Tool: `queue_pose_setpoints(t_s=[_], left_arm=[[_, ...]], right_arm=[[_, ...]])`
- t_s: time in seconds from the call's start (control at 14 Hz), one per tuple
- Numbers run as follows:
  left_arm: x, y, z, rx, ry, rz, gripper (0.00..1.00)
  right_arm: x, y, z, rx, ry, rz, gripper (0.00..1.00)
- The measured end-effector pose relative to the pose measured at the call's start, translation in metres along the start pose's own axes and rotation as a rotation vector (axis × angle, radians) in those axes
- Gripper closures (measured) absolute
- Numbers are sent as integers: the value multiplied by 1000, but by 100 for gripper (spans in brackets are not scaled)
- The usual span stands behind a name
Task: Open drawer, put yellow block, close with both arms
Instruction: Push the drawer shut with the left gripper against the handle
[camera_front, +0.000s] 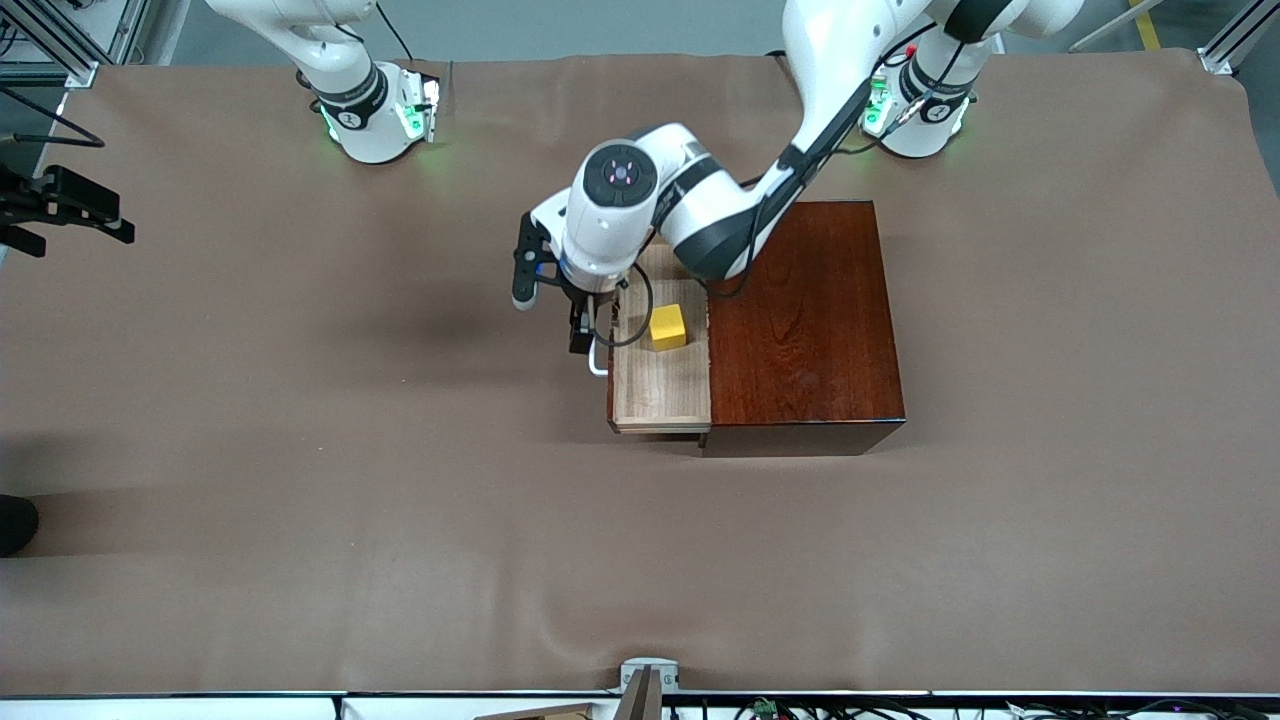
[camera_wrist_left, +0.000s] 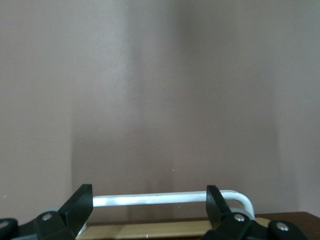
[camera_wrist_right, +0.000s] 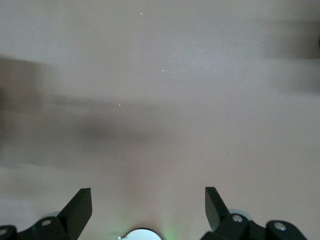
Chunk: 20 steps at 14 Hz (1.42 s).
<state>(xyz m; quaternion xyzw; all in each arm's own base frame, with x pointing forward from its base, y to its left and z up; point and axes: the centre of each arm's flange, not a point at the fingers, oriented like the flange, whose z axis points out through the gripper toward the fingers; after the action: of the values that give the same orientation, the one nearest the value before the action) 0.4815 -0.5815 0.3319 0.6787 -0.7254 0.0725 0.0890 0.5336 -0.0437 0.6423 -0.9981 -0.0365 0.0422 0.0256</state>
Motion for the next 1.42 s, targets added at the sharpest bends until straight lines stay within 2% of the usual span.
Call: queue_pose_setpoints(t_s=[0.21, 0.43, 0.57, 0.85, 1.28, 1.42], left_arm=[[-5, -3, 6, -14, -18, 2, 0], [-18, -11, 2, -36, -69, -15, 0], [-21, -13, 0, -32, -98, -5, 0], [-33, -16, -4, -43, -205, 14, 0], [-80, -22, -6, -124, -442, -14, 0], [-91, -26, -11, -133, -478, -27, 0]], right_arm=[[-5, -4, -5, 4, -3, 58, 0], [-10, -5, -8, 5, -6, 146, 0], [-11, -6, -9, 5, -6, 159, 0], [-11, -6, -9, 5, -8, 158, 0], [-7, -6, -11, 3, 24, 143, 0], [-5, -7, -12, 1, 41, 135, 0]])
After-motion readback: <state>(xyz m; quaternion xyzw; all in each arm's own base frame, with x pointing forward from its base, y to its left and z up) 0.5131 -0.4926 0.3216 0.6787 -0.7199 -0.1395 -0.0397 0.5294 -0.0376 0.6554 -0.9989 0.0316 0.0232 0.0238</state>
